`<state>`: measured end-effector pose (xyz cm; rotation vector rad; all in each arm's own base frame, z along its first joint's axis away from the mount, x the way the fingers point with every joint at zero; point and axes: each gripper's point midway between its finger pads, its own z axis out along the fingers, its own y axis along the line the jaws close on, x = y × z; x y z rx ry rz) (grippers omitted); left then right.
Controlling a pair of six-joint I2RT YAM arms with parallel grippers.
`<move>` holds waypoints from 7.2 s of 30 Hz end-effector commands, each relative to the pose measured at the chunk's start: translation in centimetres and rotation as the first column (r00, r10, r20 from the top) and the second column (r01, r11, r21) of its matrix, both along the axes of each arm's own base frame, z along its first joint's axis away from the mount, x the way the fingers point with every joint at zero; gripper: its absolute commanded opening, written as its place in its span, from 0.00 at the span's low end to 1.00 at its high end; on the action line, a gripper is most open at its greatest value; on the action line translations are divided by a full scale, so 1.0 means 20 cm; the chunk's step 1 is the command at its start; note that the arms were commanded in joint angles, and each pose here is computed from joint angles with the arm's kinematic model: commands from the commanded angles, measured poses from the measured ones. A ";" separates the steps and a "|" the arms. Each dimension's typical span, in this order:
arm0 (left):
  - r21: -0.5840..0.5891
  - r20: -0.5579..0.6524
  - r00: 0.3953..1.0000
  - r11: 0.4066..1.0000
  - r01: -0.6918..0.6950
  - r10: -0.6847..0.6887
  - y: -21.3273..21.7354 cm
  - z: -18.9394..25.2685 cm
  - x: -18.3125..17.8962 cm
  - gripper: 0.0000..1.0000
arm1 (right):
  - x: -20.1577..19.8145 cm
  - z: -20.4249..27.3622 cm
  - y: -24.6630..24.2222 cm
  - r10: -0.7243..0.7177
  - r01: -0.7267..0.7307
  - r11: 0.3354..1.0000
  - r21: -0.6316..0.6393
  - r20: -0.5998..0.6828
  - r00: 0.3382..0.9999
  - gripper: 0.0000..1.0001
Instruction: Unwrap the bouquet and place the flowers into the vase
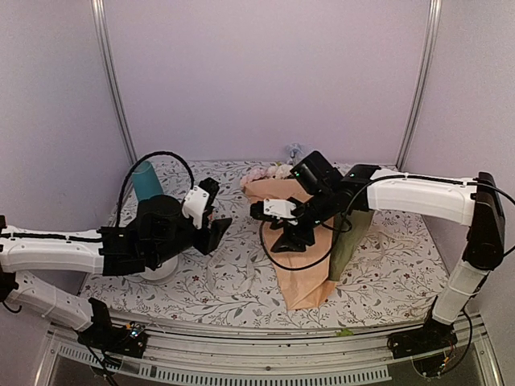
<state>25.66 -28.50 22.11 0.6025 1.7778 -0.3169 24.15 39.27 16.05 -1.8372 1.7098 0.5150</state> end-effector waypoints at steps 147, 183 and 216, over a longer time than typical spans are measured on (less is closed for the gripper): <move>-0.161 -0.376 0.855 0.934 0.319 -0.357 -0.60 -0.29 0.01 0.00 | 0.03 0.16 -0.58 -0.143 0.232 0.951 0.205 -0.375 0.916 0.63; -0.333 -0.347 0.899 0.931 0.149 -0.268 -0.61 -0.38 0.05 0.40 | 0.55 -0.54 -0.39 -0.419 0.559 0.827 -0.065 -0.733 0.535 0.43; -0.579 -0.184 0.920 0.794 0.184 -0.347 -0.80 0.04 0.23 0.59 | 0.31 0.17 -0.43 -0.122 0.442 0.843 0.307 -0.692 0.712 0.00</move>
